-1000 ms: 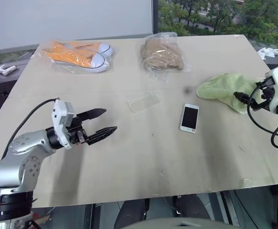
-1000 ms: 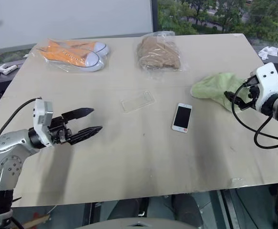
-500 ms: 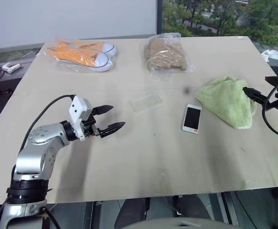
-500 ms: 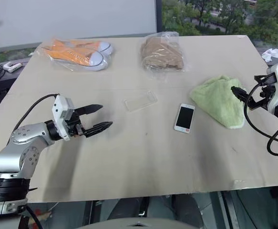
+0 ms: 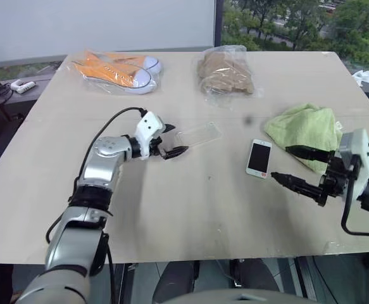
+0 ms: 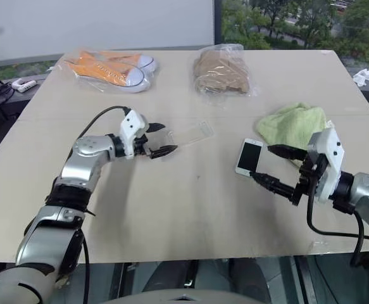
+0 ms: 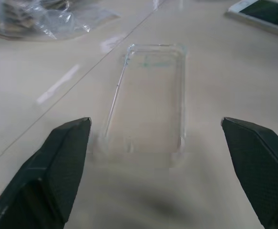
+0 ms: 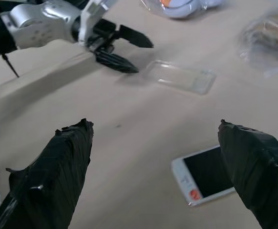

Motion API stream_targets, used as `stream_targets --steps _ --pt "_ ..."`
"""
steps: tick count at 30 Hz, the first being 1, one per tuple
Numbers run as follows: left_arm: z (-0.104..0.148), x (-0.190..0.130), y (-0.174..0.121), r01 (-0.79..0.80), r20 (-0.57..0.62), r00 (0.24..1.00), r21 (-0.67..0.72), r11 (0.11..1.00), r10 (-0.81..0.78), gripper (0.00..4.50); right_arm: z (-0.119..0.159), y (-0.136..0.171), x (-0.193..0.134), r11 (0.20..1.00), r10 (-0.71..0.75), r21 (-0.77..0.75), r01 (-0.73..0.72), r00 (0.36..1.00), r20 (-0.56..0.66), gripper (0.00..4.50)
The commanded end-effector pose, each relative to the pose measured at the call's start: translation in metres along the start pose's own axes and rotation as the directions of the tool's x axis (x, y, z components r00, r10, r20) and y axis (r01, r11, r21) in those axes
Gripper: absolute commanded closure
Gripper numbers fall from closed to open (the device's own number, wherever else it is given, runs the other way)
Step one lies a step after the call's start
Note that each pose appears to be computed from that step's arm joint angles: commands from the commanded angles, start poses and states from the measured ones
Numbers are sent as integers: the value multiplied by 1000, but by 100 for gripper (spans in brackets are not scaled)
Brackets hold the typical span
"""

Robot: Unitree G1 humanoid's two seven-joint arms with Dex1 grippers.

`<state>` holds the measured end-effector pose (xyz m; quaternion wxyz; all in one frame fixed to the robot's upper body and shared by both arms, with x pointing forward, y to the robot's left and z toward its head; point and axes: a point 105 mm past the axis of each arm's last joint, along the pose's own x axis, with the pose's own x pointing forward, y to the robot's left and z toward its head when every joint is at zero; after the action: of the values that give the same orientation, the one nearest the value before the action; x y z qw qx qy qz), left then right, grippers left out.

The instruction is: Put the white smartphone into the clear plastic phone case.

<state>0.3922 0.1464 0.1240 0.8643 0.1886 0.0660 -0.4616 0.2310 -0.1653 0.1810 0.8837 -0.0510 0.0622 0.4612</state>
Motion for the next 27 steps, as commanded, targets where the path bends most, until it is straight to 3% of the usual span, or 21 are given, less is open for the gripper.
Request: stream_targets --steps 1,6,10,16,23,27 --pt "-1 11 0 34 -14 999 18 999 -34 0 4 5 -1 998 -29 -63 30 999 15 5" --pt "-4 24 -7 111 -51 992 -6 994 -111 0 1 8 -1 996 -52 -67 54 998 21 5" --pt "-16 27 -3 108 -131 985 -68 992 -116 162 3 8 1 996 -55 -70 57 998 32 0" --pt "-19 28 -3 138 -179 971 -115 984 -158 442 4 8 2 995 -63 -77 66 997 40 0" --pt "4 20 -9 242 -69 968 -28 970 -243 442 3 11 1 995 -61 -71 64 997 46 0" --pt "23 -2 -23 330 16 943 55 942 -331 442 -3 15 -5 997 -39 -67 40 999 15 0"
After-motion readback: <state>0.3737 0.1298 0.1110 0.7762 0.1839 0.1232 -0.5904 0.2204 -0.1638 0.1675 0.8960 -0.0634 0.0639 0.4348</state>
